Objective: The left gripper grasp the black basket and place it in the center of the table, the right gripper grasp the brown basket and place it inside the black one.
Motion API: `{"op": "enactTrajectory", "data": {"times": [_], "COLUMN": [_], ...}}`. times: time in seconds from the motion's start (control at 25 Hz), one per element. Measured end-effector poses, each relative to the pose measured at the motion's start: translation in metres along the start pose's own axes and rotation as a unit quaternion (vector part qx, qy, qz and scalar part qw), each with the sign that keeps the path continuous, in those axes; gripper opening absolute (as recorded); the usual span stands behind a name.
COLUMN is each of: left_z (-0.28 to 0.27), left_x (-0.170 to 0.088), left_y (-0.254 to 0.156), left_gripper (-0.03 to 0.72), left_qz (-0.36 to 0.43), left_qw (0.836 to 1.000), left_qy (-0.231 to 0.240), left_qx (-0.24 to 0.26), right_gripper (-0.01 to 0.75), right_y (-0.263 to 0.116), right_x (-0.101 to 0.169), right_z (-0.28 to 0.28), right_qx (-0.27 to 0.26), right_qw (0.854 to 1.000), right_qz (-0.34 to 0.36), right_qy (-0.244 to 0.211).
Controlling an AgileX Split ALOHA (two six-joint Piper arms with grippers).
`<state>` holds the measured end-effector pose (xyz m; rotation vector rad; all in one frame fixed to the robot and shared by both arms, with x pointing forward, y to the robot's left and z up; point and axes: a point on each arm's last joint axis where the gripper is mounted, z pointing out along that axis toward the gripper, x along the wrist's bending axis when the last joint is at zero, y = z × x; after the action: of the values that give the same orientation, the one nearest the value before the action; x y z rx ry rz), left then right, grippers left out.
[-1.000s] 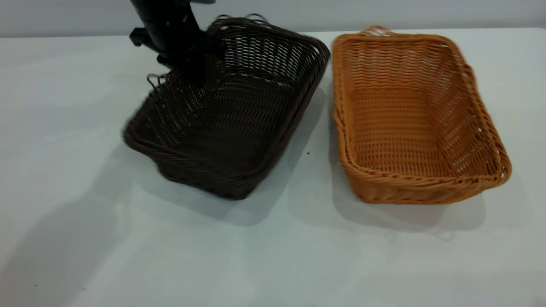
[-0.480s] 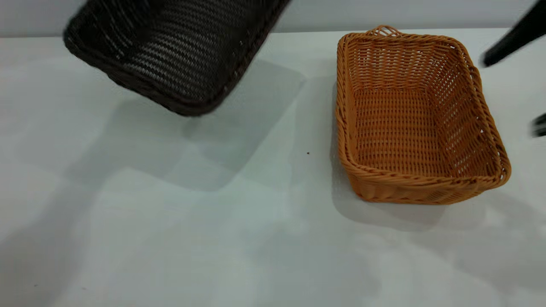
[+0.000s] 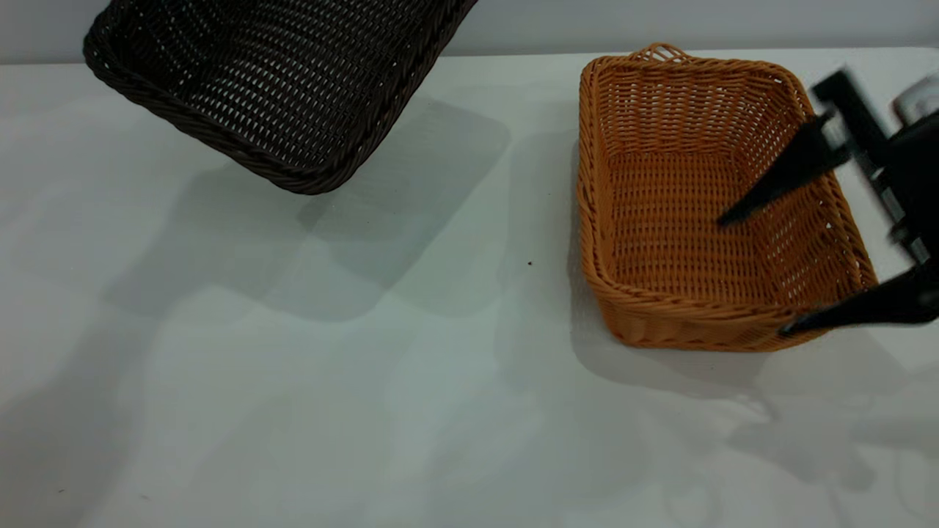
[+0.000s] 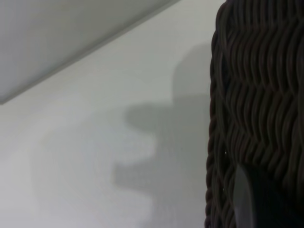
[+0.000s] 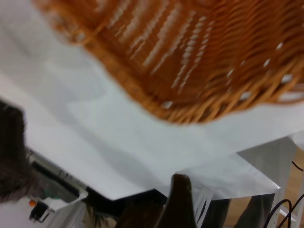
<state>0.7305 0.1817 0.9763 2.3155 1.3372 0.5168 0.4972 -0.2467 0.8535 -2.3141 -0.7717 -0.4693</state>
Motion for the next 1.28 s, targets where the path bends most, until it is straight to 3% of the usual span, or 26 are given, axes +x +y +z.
{"op": "enactTrajectory", "data": {"times": [0.24,0.48,0.8,1.04,1.28], "left_z": [0.0,0.0,0.0,0.0,0.0], "left_x": [0.003,0.005,0.006,0.006,0.003], "left_y": [0.001,0.0,0.002,0.003,0.003], "left_gripper": [0.078,0.078,0.078,0.078,0.076], "left_qz": [0.006,0.008,0.008,0.019,0.086], "left_qw": [1.0,1.0,1.0,1.0,0.996], "left_qy": [0.005,0.006,0.009,0.01,-0.003], "left_qx": [-0.009,-0.008,-0.018,-0.021,-0.021], "right_gripper": [0.573,0.559,0.35,0.092,0.072], "right_y": [0.014,0.029,0.047,0.066,0.104], "right_x": [0.005,0.001,-0.002,0.004,0.027], "right_z": [0.033,0.044,0.051,0.045,-0.002], "right_qx": [-0.015,-0.044,-0.093,-0.15,-0.202], "right_qw": [1.0,0.999,0.995,0.988,0.974], "right_qz": [-0.02,0.018,0.02,0.001,-0.1], "right_qy": [-0.017,-0.017,-0.039,-0.045,0.002]}}
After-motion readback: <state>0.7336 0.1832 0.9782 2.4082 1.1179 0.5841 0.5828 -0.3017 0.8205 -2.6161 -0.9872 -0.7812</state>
